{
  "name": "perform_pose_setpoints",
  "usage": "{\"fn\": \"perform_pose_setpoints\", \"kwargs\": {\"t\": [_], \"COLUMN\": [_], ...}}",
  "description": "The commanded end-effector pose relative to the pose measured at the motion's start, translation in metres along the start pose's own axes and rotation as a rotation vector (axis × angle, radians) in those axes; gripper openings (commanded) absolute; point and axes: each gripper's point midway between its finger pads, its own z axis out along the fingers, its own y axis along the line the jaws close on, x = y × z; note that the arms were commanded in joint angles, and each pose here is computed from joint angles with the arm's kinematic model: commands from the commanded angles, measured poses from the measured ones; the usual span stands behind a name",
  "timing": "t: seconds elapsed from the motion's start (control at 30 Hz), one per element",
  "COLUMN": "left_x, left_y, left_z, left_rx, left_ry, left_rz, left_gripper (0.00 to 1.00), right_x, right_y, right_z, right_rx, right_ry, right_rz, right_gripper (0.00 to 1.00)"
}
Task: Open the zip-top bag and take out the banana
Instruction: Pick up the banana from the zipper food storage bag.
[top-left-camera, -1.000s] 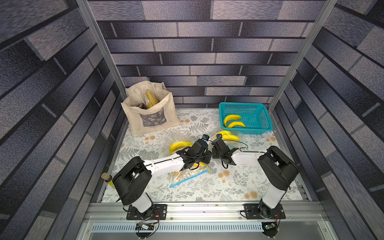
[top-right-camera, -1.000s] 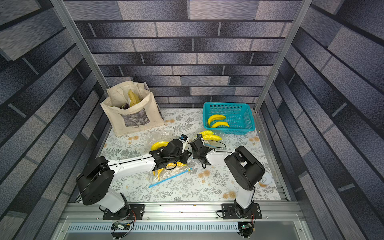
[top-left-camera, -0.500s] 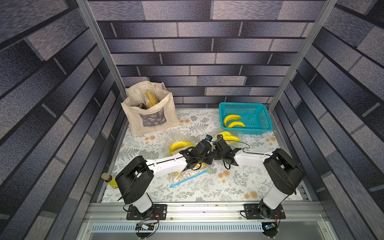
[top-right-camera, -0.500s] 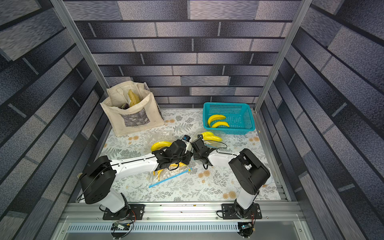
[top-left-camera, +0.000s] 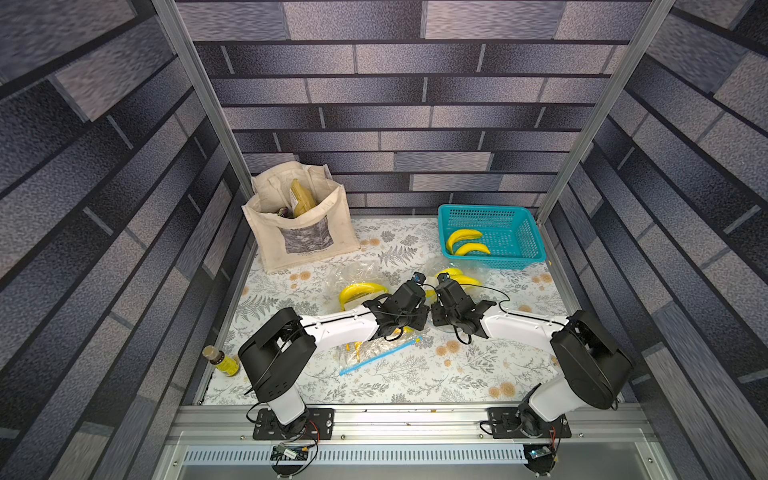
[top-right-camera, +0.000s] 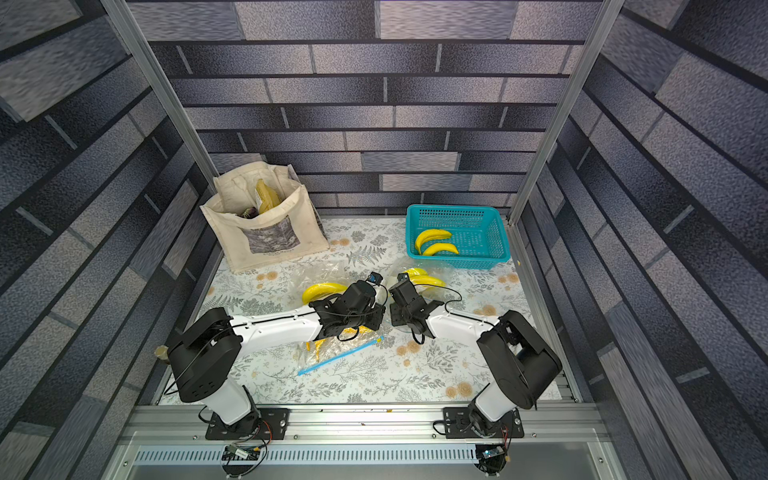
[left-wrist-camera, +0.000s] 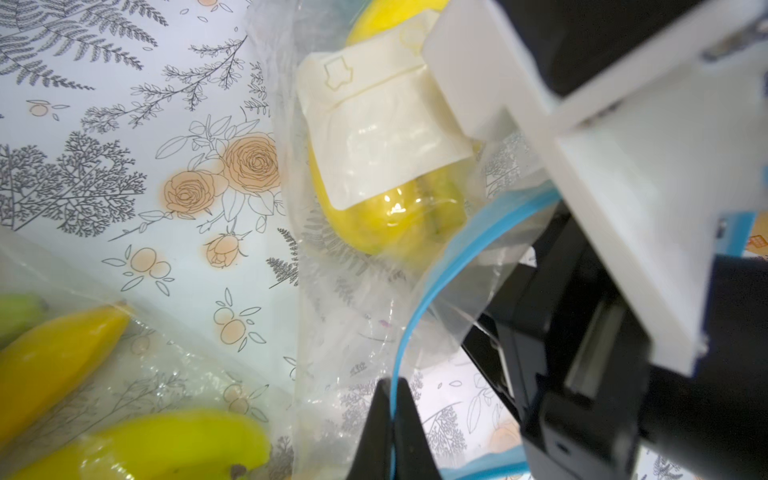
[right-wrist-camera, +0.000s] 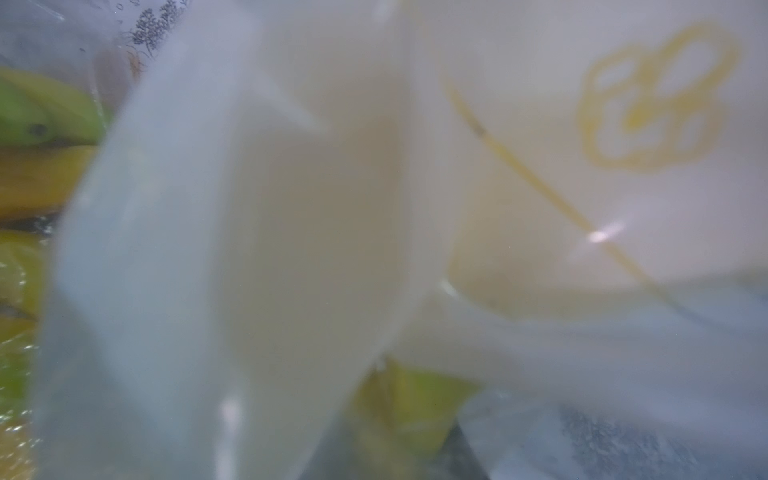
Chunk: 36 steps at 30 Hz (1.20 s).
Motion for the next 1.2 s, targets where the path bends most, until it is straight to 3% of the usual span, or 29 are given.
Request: {"fn": "perform_pose_setpoints", "kwargs": {"t": [0.0, 0.43, 0.9, 1.17], "left_x": [-0.013, -0.038, -0.076, -0.095], "left_y": [0.005, 0.021, 0.034, 0.041], "left_z": [0.001, 0.012, 0.016, 0.015], "left_rx": [-0.020, -0.071, -0.068, 0.072], "left_ry": [-0.020, -0.031, -0.024, -0.020], "left_rz": [-0.001, -0.027, 0.008, -0.090], "left_gripper": [0.00, 0.00, 0.00, 0.00], "right_x": [0.011, 0.058, 0.056, 0.036], "right_y": [0.019, 0.044, 0.088, 0.108], "right_z": [-0.018, -0.100, -0.166, -0.207], "right_rx": [-0.136, -0.407, -0.762, -0.927], "right_ry": [0.062, 0.230, 0.158, 0.039], "right_rz": [-0.050, -0.162, -0.187, -0.198], "right_gripper": [0.00, 0.00, 0.00, 0.00]}}
